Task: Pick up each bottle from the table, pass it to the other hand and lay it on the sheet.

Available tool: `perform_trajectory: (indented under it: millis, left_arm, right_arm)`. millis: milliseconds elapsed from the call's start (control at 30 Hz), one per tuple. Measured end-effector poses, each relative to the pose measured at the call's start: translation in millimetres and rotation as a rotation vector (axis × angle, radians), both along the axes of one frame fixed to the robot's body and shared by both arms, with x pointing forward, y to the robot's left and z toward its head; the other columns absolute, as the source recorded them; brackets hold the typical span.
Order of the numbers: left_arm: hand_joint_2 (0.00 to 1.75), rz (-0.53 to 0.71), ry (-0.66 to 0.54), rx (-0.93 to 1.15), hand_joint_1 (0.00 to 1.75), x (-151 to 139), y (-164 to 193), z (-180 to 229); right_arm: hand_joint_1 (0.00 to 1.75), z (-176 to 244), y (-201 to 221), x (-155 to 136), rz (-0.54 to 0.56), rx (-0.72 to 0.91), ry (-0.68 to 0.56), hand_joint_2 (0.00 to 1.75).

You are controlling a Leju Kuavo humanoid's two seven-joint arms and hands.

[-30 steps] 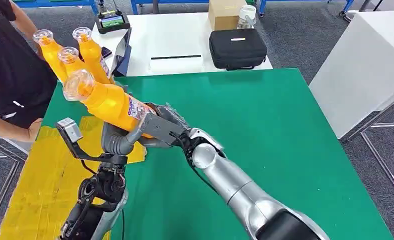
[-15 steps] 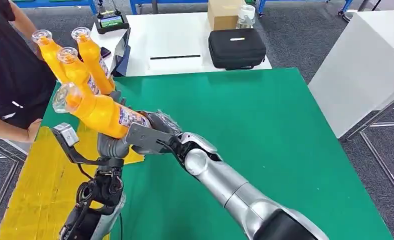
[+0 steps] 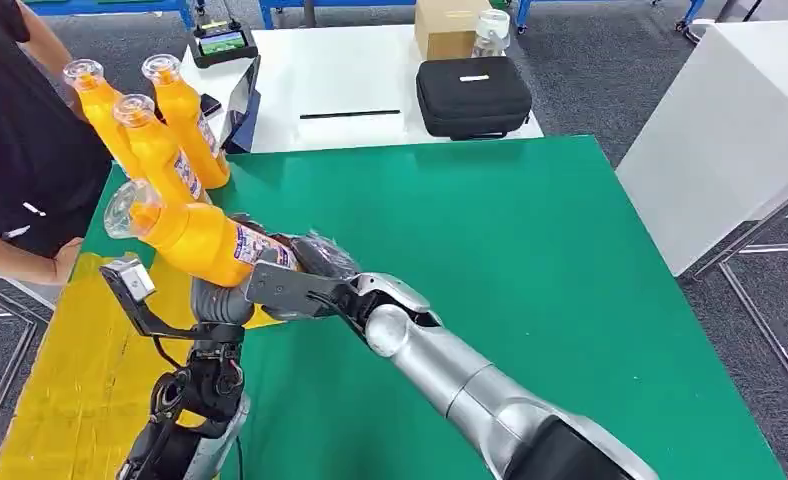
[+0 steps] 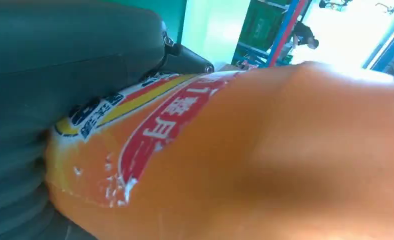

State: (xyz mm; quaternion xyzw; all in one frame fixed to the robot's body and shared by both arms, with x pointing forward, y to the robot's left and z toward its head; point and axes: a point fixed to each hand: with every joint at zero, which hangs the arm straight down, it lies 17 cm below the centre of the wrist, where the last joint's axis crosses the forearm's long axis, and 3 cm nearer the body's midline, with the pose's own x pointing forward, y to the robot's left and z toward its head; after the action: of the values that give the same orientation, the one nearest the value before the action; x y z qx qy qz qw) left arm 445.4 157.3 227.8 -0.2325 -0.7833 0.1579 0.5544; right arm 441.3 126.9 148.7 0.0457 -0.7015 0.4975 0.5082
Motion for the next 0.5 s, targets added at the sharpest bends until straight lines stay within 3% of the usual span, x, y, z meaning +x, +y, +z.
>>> perform_trajectory:
  millis: [200,233,267,500]
  left_arm:
    - [1.75,0.004,0.001,-0.001,1.75,-0.2,0.7,-0.7]
    - [1.75,0.008,-0.001,-0.002,1.75,-0.3,1.9,-0.7]
    - [1.75,0.012,-0.001,-0.002,1.75,-0.5,3.4,-1.3]
    - [1.75,0.126,-0.091,0.036,1.75,-4.1,30.2,22.1]
  right_arm:
    - [1.75,-2.5,-1.1,0.7,-0.007,-0.008,0.003,1.75]
    - [0.26,-3.7,-2.3,1.7,-0.014,-0.008,0.002,1.75]
    - [0.0,-5.3,-3.0,2.2,-0.019,-0.01,0.003,0.0]
    - [0.0,-26.4,-34.6,13.1,-0.107,-0.007,-0.023,0.0]
